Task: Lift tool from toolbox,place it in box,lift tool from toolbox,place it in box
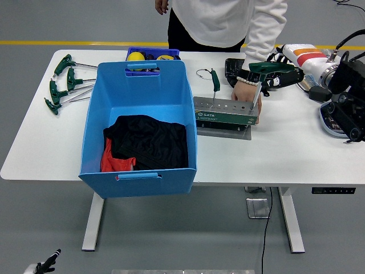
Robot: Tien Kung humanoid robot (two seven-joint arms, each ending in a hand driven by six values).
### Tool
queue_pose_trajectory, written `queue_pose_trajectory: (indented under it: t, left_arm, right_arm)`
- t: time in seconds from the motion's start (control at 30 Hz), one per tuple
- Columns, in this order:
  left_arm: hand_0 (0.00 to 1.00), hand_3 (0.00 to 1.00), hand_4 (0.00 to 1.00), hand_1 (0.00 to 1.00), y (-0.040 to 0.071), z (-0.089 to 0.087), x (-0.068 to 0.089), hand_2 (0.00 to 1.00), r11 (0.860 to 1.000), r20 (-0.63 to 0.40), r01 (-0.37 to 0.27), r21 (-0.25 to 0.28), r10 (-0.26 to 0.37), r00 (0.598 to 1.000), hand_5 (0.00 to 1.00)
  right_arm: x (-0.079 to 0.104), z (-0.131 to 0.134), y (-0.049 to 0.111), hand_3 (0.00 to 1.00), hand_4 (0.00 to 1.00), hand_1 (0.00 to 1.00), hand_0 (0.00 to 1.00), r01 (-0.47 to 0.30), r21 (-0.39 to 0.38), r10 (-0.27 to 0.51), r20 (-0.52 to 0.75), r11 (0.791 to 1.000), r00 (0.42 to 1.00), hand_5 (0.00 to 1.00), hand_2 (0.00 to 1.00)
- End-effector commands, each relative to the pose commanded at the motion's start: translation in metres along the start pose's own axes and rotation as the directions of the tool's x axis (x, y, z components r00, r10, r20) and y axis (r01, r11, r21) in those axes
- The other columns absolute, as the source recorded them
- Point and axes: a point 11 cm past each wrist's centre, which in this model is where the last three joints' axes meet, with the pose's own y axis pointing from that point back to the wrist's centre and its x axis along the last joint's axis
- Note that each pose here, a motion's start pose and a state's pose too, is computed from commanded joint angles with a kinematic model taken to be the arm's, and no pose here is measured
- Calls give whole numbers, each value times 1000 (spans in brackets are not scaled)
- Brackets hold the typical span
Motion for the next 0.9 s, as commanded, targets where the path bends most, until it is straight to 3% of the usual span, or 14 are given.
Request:
queue_pose_trajectory:
  t: [0.13, 0.17, 0.33, 0.37, 0.53, 0.57, 0.9]
  left_arm:
    - [747, 770, 792, 792, 0, 1, -1, 792, 1000, 1, 2, -3, -2, 1000, 771]
    - [742, 770, 792, 792, 0, 1, -1, 792, 1000, 1, 2, -4, -2, 1000, 772]
    - [742, 770, 792, 792, 0, 3, -1, 792, 1000, -3, 3, -10, -3, 1000, 772]
    - [743, 769, 791, 792, 0, 3, -1, 792, 1000, -3, 3, -11, -3, 1000, 768]
    - [743, 769, 791, 792, 0, 5, -1, 792, 1000, -2, 4, -15, -4, 1000, 768]
    - [744, 770, 791, 793, 0, 6, -1, 794, 1000, -1, 4, -16, -4, 1000, 766]
    - [743, 770, 791, 793, 0, 4, -2, 795, 1000, 0, 7, -17, -7, 1000, 766]
  right_arm:
    - [-2, -3, -1, 679, 998, 500, 568, 0, 1, 0, 2, 1000, 1000, 521, 542]
    - [-3, -4, -2, 615, 998, 434, 534, 2, 0, -2, 2, 1000, 1000, 549, 471]
    - [-5, -9, -4, 615, 998, 434, 534, 11, 2, -11, 8, 1000, 1000, 549, 471]
    - [-5, -10, -4, 518, 998, 352, 436, 15, 2, -15, 8, 1000, 1000, 616, 389]
    - [-6, -15, -7, 518, 998, 352, 436, 37, -2, -37, -1, 999, 999, 616, 389]
    - [-7, -15, -7, 446, 998, 314, 382, 39, -7, -39, -3, 999, 999, 712, 337]
    - [-19, -6, -4, 404, 998, 294, 357, 10, -71, -9, 22, 997, 1000, 771, 305]
